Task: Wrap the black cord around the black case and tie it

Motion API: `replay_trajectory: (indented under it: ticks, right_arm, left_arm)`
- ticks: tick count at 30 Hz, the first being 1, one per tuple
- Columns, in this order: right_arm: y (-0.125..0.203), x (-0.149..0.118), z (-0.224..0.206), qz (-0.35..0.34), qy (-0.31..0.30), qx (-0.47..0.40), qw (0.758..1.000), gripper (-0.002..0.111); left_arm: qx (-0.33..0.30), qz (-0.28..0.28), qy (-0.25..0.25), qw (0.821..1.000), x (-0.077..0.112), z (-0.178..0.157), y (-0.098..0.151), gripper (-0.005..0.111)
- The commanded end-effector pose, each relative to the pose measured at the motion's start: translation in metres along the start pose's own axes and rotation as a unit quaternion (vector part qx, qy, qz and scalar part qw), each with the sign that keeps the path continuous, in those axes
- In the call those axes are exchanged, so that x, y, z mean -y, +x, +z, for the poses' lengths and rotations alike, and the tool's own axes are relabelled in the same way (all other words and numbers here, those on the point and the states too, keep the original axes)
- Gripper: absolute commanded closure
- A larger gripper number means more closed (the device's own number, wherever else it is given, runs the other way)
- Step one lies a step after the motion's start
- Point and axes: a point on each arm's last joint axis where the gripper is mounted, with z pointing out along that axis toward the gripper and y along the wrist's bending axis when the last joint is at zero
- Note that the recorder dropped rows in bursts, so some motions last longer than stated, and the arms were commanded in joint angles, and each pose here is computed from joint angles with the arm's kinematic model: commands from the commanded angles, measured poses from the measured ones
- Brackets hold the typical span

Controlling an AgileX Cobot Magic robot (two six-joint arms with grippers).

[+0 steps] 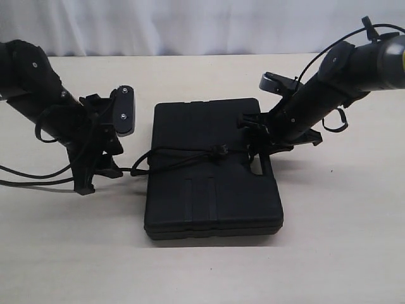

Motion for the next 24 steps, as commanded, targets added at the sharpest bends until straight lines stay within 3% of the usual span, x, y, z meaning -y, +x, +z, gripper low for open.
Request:
replay_trajectory:
  ticks: [1,3,5,9,10,14,20,24]
  right_arm:
    - [-0.001,-0.001,-0.006,-0.015,-0.002,-0.002,1.0,0.104]
    - [-0.001,-0.001,-0.006,-0.015,-0.002,-0.002,1.0,0.104]
    - [0.0,-0.002,-0.006,-0.014,-0.003,-0.003,1.0,0.104]
    - [0.0,-0.002,-0.006,-0.005,-0.004,-0.007,1.0,0.104]
    - [0.001,-0.002,-0.006,-0.005,-0.004,-0.009,1.0,0.104]
    - [0.0,-0.001,-0.006,0.003,-0.004,-0.009,1.0,0.104]
    - [-0.005,0.019,-0.014,0.045,-0.001,-0.002,0.999,0.104]
    - [-0.008,0.031,-0.019,0.06,0.001,0.004,0.998,0.104]
  left_arm:
    - [0.002,-0.013,0.007,1.0,-0.001,0.015,0.002,0.061]
    - [-0.002,-0.015,0.007,1.0,-0.002,0.022,0.004,0.061]
    - [-0.002,-0.025,0.001,1.0,-0.003,0.024,0.004,0.069]
    - [-0.002,-0.028,0.001,1.0,-0.003,0.023,0.004,0.104]
    - [-0.004,-0.029,0.005,1.0,-0.002,0.023,0.004,0.107]
    - [-0.012,-0.042,-0.011,0.999,-0.004,0.012,0.005,0.107]
    - [-0.007,0.003,-0.082,0.997,-0.009,-0.026,-0.002,0.107]
    - [-0.008,-0.02,-0.092,0.996,-0.014,-0.042,0.01,0.107]
